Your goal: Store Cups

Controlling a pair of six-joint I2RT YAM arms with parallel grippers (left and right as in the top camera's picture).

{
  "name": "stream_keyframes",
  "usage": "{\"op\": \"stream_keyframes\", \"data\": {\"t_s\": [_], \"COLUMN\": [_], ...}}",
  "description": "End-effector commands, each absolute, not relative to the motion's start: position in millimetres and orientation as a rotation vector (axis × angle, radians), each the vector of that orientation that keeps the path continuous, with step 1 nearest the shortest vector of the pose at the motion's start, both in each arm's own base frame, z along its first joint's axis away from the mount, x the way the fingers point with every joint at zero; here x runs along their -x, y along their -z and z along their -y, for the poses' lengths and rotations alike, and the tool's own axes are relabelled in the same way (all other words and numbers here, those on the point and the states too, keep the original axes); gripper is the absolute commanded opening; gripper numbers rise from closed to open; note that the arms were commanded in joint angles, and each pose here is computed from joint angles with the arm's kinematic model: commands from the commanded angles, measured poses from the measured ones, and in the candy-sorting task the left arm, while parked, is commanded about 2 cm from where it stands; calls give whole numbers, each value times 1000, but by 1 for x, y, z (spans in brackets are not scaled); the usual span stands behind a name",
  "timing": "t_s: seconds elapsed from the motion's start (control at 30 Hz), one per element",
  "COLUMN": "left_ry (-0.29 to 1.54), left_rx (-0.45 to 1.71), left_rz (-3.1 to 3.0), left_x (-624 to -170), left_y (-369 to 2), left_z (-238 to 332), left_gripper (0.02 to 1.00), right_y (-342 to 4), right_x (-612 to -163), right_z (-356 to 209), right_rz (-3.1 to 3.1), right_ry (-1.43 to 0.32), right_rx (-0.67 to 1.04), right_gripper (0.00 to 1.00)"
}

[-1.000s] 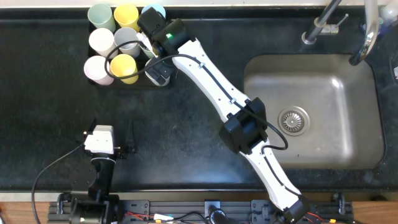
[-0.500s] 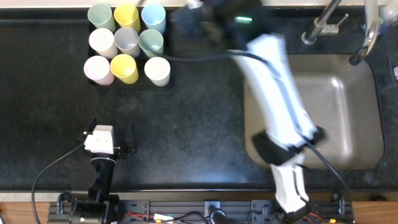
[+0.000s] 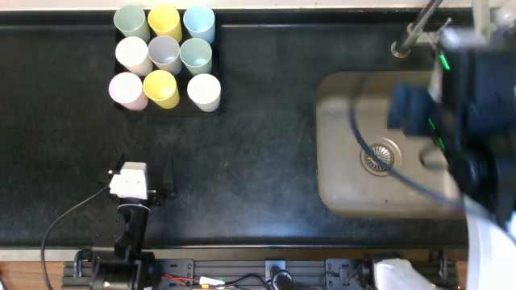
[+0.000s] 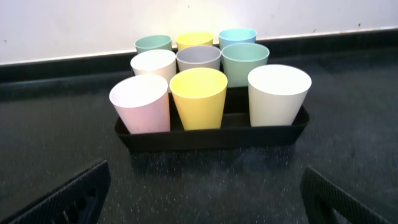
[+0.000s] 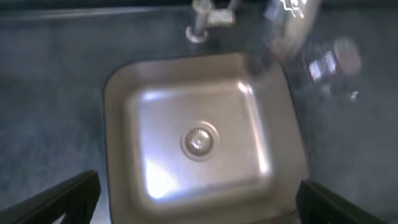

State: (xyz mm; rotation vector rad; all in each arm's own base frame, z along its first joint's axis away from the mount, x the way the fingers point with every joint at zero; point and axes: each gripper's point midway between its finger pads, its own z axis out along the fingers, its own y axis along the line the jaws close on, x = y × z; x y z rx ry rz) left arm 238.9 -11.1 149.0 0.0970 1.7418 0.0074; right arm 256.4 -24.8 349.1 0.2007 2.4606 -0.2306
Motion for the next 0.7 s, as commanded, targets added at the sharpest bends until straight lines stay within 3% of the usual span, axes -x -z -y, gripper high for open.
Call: {"op": "stream_keyframes", "data": {"t_s": [0.03, 0.2, 0.37, 0.7], "left_ry": [-33, -33, -33, -33], "left_rx": [-102, -102, -102, -102], "left_rz": [-1733, -1733, -1733, -1733], "left_x": [-239, -239, -239, -239], "left_y": [-150, -150, -150, -150], "left_z": [8, 8, 8, 8], "left_gripper": [998, 998, 1000, 1000], "right_y": [-324, -313, -248, -232], "right_x": [-228, -240, -215, -224], "right_z": [15, 24, 23, 21], "right_rz": [-2226, -1842, -1748, -1602], "right_ry": [-26, 80, 65, 47], "right_rx": [-290, -158, -154, -148], "right_gripper": [996, 998, 998, 998]}}
